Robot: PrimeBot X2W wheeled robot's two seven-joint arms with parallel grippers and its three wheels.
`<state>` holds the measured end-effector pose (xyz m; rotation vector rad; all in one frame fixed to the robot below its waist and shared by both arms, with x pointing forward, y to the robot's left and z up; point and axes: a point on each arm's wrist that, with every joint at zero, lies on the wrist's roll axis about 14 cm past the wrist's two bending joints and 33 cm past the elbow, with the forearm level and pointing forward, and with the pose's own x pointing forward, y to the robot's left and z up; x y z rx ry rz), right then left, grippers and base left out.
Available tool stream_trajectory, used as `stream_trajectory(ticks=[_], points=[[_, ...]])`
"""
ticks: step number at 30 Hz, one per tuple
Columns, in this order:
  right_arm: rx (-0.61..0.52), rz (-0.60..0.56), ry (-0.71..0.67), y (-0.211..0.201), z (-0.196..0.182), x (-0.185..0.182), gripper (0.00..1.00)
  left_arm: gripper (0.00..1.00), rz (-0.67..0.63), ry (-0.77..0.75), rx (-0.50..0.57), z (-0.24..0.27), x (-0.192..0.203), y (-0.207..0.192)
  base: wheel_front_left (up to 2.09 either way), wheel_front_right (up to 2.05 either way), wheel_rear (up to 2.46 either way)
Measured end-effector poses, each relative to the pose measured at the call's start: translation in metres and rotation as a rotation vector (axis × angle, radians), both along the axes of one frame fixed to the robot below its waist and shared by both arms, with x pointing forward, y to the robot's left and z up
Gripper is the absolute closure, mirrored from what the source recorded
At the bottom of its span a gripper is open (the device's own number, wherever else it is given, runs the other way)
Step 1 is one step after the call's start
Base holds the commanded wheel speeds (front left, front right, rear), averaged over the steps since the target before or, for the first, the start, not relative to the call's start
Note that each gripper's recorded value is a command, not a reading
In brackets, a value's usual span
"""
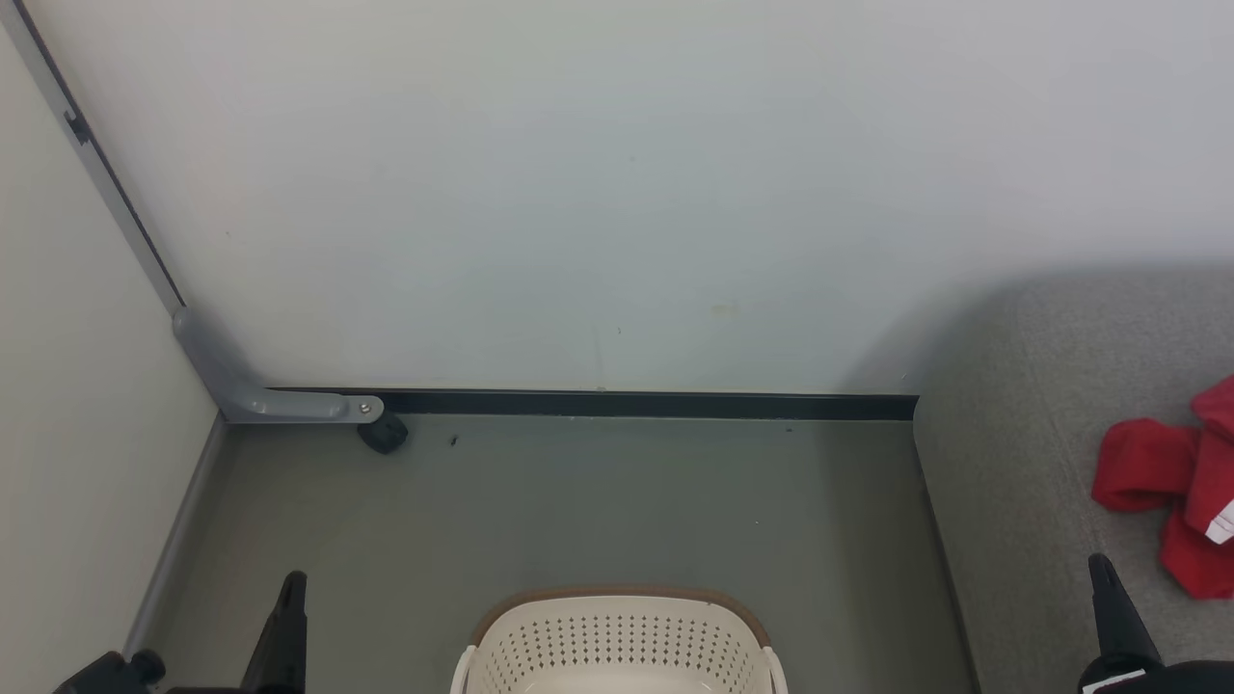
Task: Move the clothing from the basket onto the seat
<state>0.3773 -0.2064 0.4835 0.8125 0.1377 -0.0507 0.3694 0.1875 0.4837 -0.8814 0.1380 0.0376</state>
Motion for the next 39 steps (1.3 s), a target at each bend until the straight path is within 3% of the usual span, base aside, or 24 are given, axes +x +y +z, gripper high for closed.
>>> stream_trajectory(ticks=[39], points=[[0.59, -0.1, -0.016, -0.0007, -0.0073, 0.0, 1.0, 1.0, 0.061, 0.008, -0.535, -0.0091, 0.0052, 0.0013, 0.0, 0.0, 0.0]])
